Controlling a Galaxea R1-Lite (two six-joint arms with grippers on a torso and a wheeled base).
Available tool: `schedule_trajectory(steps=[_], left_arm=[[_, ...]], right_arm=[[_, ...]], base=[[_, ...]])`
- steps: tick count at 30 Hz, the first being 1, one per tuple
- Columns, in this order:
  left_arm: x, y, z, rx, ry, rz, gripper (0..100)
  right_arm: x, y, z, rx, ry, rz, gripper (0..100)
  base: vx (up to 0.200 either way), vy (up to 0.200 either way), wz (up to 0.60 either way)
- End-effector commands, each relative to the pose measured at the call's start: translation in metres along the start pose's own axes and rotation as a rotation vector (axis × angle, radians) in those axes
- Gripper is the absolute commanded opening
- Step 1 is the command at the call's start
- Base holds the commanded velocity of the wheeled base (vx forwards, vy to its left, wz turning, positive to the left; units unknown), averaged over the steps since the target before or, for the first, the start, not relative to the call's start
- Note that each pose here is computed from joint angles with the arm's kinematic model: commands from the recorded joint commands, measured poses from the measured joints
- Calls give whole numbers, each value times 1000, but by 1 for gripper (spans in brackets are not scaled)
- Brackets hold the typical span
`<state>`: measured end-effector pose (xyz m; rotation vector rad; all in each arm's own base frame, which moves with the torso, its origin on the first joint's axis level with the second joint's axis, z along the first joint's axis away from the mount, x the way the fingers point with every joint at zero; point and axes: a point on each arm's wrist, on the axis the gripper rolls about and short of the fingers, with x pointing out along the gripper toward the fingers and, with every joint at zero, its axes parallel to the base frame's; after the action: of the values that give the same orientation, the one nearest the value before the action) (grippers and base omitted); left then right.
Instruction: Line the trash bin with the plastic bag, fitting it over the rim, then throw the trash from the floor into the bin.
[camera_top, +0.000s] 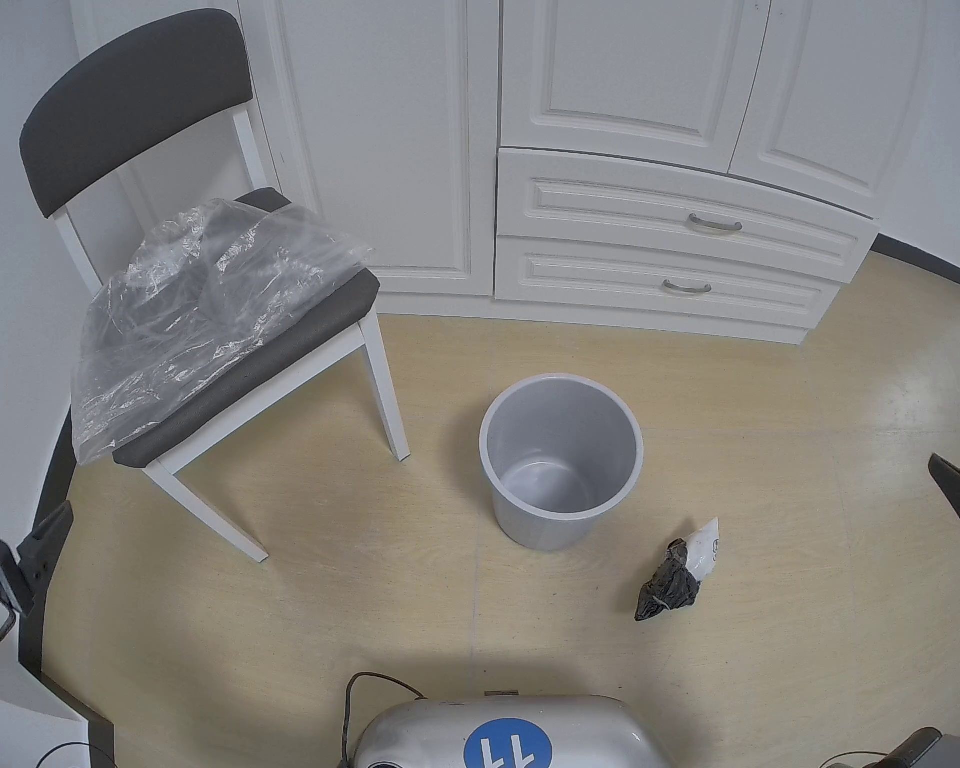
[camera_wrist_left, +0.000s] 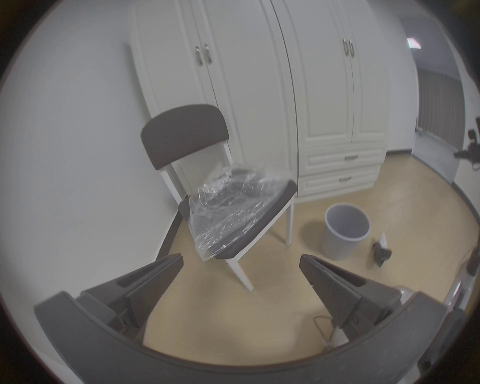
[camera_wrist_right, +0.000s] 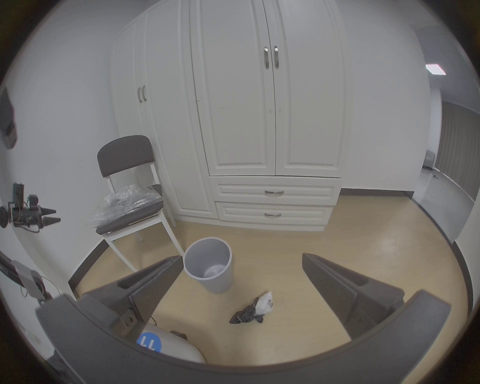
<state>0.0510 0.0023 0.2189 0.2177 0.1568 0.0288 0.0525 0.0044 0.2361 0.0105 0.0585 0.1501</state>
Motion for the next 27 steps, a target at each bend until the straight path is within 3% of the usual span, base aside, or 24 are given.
schedule_trajectory(steps=[1,6,8,16,27], left_arm=[[55,4,7,111,186,1,100],[83,9,4,157,239,29,100],[102,16,-1,175,275,74,100],[138,46,-21,123,354,178,100],[151,66,-25,75,334,128,100]], right_arm=[[41,2,1,95,108,57,100],[64,3,-3,125,118,20,100],[74,6,-4,156,79,0,100],[83,23,-6,174,36,-2,100],[101,36,-5,188,-3,-30,100]], base=[[0,0,0],[0,0,0],[0,0,0],[0,0,0],[0,0,0]])
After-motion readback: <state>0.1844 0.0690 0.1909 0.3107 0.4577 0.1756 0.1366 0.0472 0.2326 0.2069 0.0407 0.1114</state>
